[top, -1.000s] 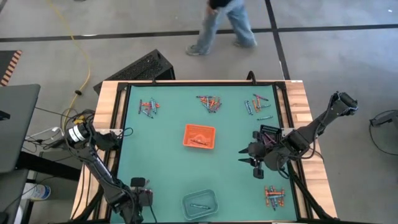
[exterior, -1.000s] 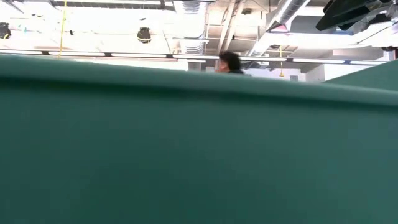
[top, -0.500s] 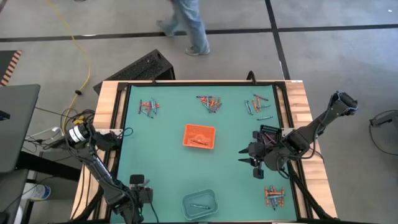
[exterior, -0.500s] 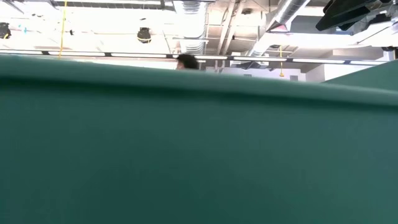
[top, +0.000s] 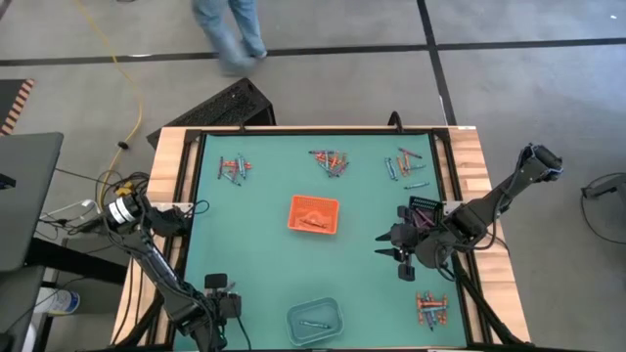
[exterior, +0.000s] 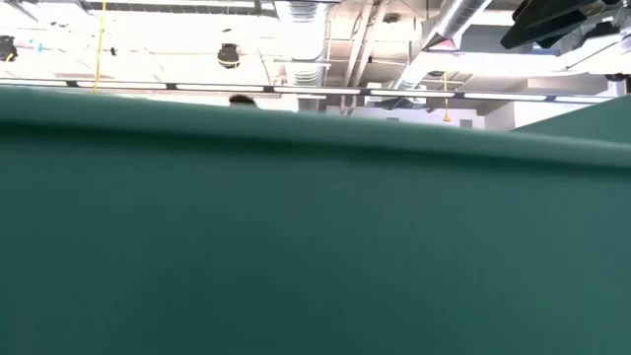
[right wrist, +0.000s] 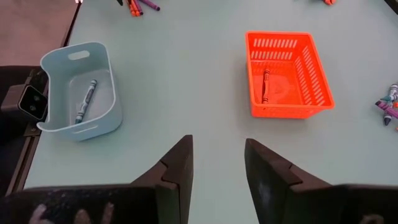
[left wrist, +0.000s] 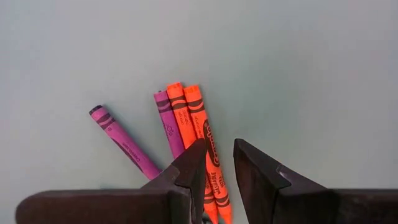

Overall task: Sort crayons
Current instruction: Put the orange crayon into the orange bin, then put the blue crayon into the blue bin

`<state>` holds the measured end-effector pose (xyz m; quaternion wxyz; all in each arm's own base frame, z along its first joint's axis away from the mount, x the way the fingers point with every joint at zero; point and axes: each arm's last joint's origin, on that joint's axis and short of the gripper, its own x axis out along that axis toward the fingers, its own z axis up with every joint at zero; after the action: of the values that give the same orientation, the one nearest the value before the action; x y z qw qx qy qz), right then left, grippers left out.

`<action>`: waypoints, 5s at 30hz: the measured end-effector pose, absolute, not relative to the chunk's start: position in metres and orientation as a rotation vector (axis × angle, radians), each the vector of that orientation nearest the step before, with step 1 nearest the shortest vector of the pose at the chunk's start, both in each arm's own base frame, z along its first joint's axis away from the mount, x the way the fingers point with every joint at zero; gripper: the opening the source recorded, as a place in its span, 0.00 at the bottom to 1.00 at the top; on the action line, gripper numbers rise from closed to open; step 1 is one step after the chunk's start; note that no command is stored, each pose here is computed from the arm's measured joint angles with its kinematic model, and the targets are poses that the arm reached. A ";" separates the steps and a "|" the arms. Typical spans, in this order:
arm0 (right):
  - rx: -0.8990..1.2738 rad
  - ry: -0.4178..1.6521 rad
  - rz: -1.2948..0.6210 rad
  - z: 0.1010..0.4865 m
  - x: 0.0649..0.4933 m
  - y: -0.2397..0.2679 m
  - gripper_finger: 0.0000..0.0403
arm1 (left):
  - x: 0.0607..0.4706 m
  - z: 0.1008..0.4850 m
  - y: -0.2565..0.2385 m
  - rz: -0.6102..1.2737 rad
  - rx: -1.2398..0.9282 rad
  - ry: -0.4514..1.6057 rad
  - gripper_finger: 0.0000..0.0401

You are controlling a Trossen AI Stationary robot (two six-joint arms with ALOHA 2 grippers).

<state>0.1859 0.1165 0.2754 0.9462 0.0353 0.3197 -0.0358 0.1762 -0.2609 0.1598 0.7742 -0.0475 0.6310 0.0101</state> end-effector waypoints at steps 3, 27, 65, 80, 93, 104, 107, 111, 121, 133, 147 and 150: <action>0.072 0.651 -0.073 0.275 0.186 0.116 0.34 | 0.176 0.153 -0.259 0.018 -0.131 1.366 0.18; 0.072 0.651 -0.073 0.275 0.186 0.117 0.34 | 0.180 0.145 -0.257 -0.038 -0.195 1.343 0.02; 0.069 0.653 -0.070 0.273 0.185 0.117 0.34 | 0.323 0.229 -0.107 0.010 0.382 1.007 0.00; 0.079 0.712 -0.083 0.253 0.181 0.115 0.34 | 0.362 0.237 -0.012 -0.063 0.380 0.835 0.00; 0.088 0.722 -0.048 0.252 0.176 0.122 0.34 | 0.373 0.228 0.012 -0.113 0.323 0.769 0.08; 0.162 0.725 -0.301 0.247 0.180 0.099 0.34 | 0.368 0.213 0.012 -0.146 0.285 0.879 0.08; 0.189 0.741 -0.376 0.245 0.183 0.087 0.34 | 0.368 0.214 0.012 -0.148 0.284 0.882 0.08; 0.210 0.740 -0.439 0.245 0.188 0.075 0.34 | 0.366 0.213 0.013 -0.147 0.281 0.905 0.08; 0.224 0.764 -0.559 0.243 0.193 0.050 0.34 | 0.366 0.213 0.017 -0.120 0.274 0.901 0.23; 0.320 0.884 -0.816 0.238 0.192 -0.021 0.34 | 0.364 0.221 -0.036 -0.341 0.126 0.917 0.33; 0.554 0.883 -0.862 0.216 0.178 -0.110 0.34 | 0.321 0.220 -0.188 -0.464 0.245 0.857 0.33; 0.568 0.913 -0.895 0.206 0.180 -0.122 0.34 | 0.311 0.222 -0.206 -0.452 0.268 0.823 0.33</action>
<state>0.1802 -0.1221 0.2060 0.7652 0.2612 0.4201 -0.4119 0.3109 -0.2064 0.2216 0.8833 0.1288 0.3952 -0.2170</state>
